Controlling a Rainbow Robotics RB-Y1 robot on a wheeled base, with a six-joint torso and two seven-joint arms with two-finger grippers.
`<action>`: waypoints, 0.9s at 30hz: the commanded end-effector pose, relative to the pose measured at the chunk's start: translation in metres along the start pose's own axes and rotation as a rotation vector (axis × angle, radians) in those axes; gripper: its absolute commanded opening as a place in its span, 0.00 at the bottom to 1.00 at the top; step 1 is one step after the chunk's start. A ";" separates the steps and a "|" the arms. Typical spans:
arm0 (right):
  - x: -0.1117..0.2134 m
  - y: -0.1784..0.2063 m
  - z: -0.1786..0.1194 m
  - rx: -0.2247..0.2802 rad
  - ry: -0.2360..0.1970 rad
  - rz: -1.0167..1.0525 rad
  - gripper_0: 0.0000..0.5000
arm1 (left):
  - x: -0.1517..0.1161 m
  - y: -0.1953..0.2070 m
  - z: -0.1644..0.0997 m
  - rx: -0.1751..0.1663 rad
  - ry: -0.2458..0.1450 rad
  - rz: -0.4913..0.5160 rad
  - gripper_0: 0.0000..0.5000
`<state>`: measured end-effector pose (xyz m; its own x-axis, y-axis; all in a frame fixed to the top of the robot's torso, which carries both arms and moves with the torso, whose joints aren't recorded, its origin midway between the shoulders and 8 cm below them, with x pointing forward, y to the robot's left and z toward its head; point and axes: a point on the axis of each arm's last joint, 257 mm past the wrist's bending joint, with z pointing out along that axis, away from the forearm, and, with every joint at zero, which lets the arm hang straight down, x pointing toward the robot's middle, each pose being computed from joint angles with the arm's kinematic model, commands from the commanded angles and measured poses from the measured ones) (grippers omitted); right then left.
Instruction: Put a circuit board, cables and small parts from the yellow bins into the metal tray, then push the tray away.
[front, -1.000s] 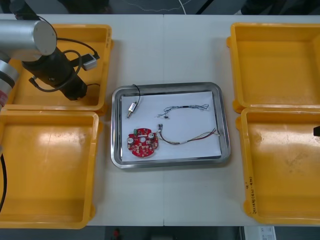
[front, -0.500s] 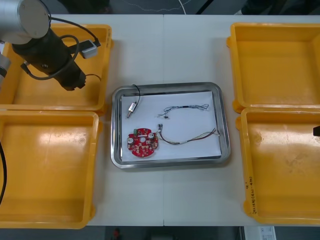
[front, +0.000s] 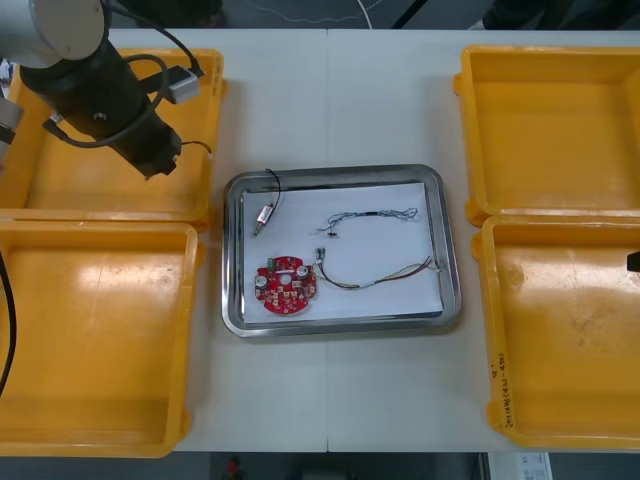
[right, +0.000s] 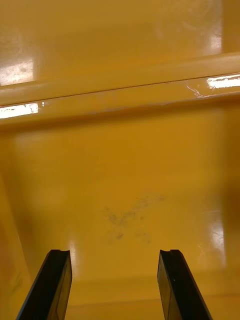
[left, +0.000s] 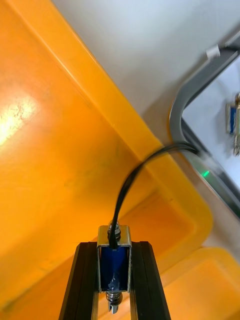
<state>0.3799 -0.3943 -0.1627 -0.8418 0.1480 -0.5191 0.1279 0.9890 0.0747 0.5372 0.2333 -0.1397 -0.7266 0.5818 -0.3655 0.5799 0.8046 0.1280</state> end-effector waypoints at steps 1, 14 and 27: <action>-0.004 -0.011 -0.012 0.048 -0.026 0.006 1.00 | -0.039 -0.026 -0.022 -0.021 -0.054 0.059 0.00; -0.005 -0.010 -0.013 0.049 -0.030 -0.007 1.00 | -0.063 -0.074 -0.015 0.026 -0.059 0.084 0.00; -0.006 -0.008 -0.015 0.046 -0.035 -0.017 1.00 | -0.087 -0.143 0.001 0.067 -0.048 0.024 0.00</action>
<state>0.3800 -0.3931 -0.1599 -0.8378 0.1403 -0.5276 0.1226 0.9901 0.0687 0.5165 0.1097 -0.1533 -0.6398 0.6908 -0.3368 0.7028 0.7033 0.1072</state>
